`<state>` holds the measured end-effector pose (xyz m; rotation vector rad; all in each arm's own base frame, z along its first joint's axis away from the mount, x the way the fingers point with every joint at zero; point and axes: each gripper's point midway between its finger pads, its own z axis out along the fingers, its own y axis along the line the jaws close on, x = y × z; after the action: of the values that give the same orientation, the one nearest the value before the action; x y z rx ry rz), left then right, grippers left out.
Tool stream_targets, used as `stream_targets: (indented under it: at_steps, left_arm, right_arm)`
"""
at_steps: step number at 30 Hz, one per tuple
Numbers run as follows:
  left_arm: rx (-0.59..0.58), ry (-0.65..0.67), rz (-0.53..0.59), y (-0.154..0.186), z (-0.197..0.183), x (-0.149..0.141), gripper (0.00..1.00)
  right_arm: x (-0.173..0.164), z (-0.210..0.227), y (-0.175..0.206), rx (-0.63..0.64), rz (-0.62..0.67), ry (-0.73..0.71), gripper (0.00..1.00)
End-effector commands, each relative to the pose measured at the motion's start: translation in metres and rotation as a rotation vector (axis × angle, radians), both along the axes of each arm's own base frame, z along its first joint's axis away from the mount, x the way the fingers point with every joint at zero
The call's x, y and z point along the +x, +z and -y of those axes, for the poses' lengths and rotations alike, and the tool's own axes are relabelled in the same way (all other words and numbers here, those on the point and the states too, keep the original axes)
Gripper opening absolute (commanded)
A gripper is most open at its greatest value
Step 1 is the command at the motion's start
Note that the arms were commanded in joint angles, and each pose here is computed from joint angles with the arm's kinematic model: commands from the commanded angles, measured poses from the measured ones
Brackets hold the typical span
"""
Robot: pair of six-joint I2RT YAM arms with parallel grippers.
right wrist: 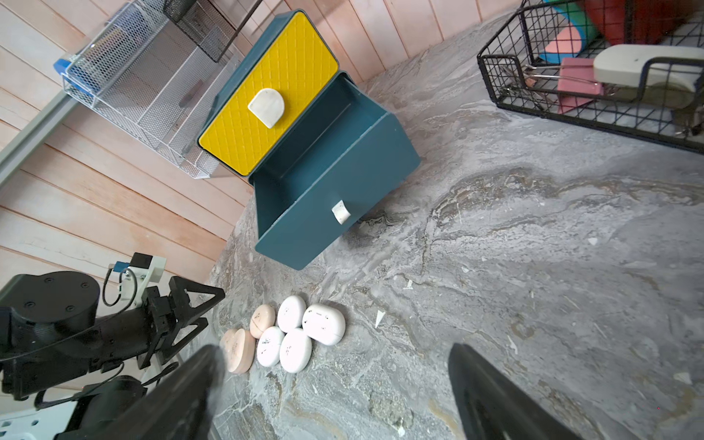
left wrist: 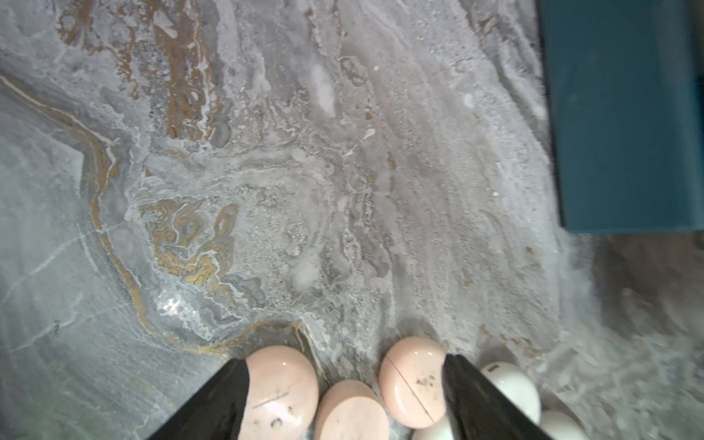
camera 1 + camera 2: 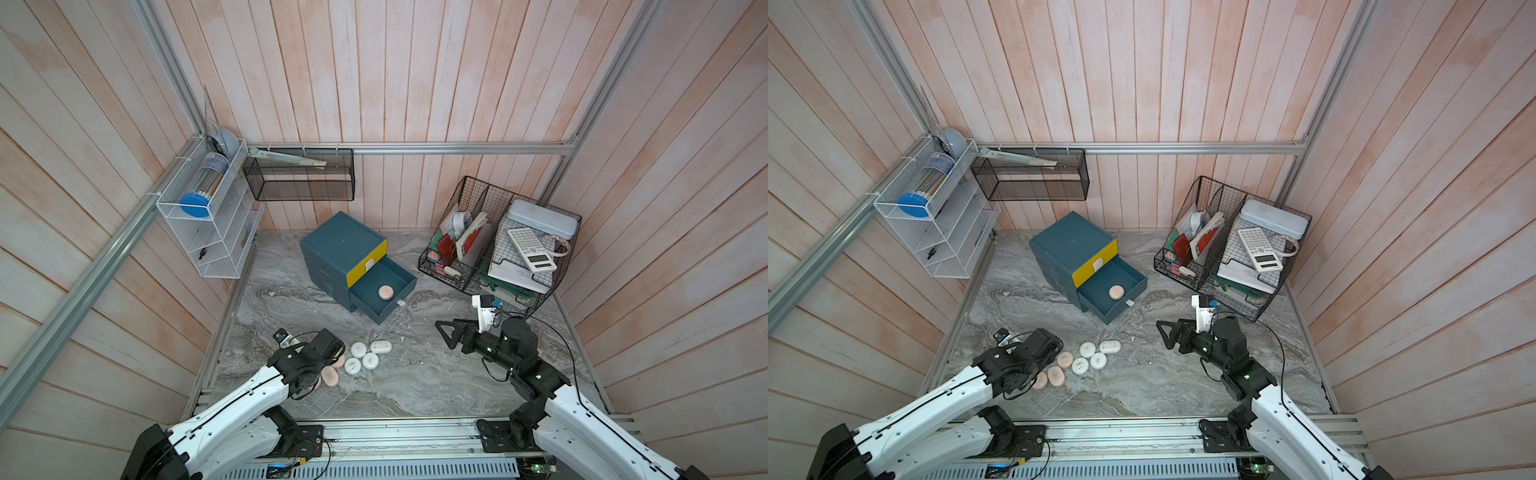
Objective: Put the bluetooth earphones in the drawer according to color
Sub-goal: Pick up the Bluetooth earphone from the center of the board.
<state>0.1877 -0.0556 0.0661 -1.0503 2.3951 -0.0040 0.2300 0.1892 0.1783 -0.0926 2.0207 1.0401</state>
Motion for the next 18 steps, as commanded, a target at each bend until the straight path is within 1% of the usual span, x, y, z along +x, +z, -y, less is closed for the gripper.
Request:
stream_targets:
  at_steps: [1,5,9,11,16,18]
  left_arm:
    - [0.018,0.067,-0.067,-0.014,-0.005,-0.009,0.83]
    - [0.022,0.085,-0.102,-0.029,-0.004,-0.012,0.83]
    - [0.013,0.098,-0.134,-0.041,-0.004,-0.018,0.78]
    - [0.015,0.11,-0.162,-0.047,-0.006,-0.024,0.77]
    - [0.0,0.128,-0.196,-0.056,-0.008,-0.034,0.76]
    - [0.004,0.132,-0.199,-0.057,-0.008,-0.034,0.73]
  right_arm:
    - [0.006,0.003,-0.002,-0.022,0.039,-0.019,0.98]
    - [0.009,0.003,-0.011,-0.047,0.034,-0.022,0.98]
    - [0.012,0.003,-0.017,-0.068,0.031,-0.023,0.98]
    - [0.013,0.002,-0.02,-0.076,0.026,-0.02,0.98]
    - [0.016,0.001,-0.027,-0.094,0.017,-0.02,0.98]
    - [0.017,0.0,-0.029,-0.097,0.015,-0.018,0.98]
